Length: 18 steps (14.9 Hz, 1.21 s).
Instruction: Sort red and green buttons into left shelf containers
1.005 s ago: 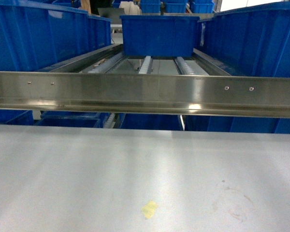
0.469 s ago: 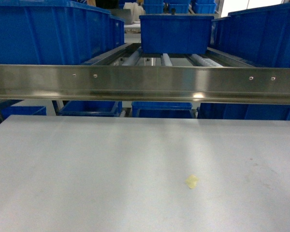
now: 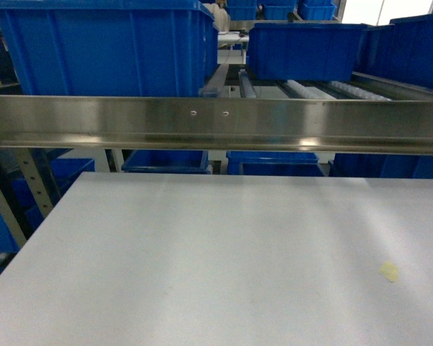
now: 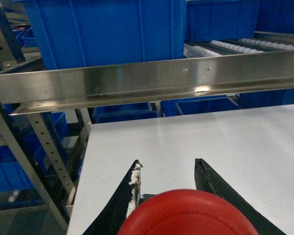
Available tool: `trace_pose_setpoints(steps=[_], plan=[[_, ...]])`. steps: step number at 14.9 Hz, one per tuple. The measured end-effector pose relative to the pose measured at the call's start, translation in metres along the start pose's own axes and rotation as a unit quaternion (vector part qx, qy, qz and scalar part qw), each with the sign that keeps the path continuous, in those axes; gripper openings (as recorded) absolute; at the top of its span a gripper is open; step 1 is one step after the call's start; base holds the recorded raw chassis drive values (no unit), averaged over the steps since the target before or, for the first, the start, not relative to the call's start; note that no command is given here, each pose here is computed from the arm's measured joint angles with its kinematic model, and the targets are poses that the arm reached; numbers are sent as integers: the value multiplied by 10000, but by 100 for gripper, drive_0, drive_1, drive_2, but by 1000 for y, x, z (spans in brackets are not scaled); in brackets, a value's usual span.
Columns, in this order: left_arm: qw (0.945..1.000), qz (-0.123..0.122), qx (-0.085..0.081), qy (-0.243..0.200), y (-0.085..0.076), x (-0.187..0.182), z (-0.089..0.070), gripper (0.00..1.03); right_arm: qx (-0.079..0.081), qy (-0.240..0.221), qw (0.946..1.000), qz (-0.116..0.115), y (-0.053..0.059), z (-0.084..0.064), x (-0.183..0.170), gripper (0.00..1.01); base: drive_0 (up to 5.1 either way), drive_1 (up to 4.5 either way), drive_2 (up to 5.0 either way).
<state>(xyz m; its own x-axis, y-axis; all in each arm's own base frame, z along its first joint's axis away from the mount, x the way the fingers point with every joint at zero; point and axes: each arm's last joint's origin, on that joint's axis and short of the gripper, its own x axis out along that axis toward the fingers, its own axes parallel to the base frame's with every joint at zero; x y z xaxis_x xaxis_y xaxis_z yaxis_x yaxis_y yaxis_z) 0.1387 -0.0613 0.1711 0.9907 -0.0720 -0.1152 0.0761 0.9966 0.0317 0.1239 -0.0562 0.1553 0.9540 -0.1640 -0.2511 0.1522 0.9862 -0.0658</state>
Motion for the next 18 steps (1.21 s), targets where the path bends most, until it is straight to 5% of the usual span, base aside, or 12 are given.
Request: trace_pose_setpoints(steps=[18], plan=[[10000, 2, 6, 14, 0, 0, 0, 28, 2, 5, 10000, 1, 0, 0, 0, 32, -497, 244, 244]])
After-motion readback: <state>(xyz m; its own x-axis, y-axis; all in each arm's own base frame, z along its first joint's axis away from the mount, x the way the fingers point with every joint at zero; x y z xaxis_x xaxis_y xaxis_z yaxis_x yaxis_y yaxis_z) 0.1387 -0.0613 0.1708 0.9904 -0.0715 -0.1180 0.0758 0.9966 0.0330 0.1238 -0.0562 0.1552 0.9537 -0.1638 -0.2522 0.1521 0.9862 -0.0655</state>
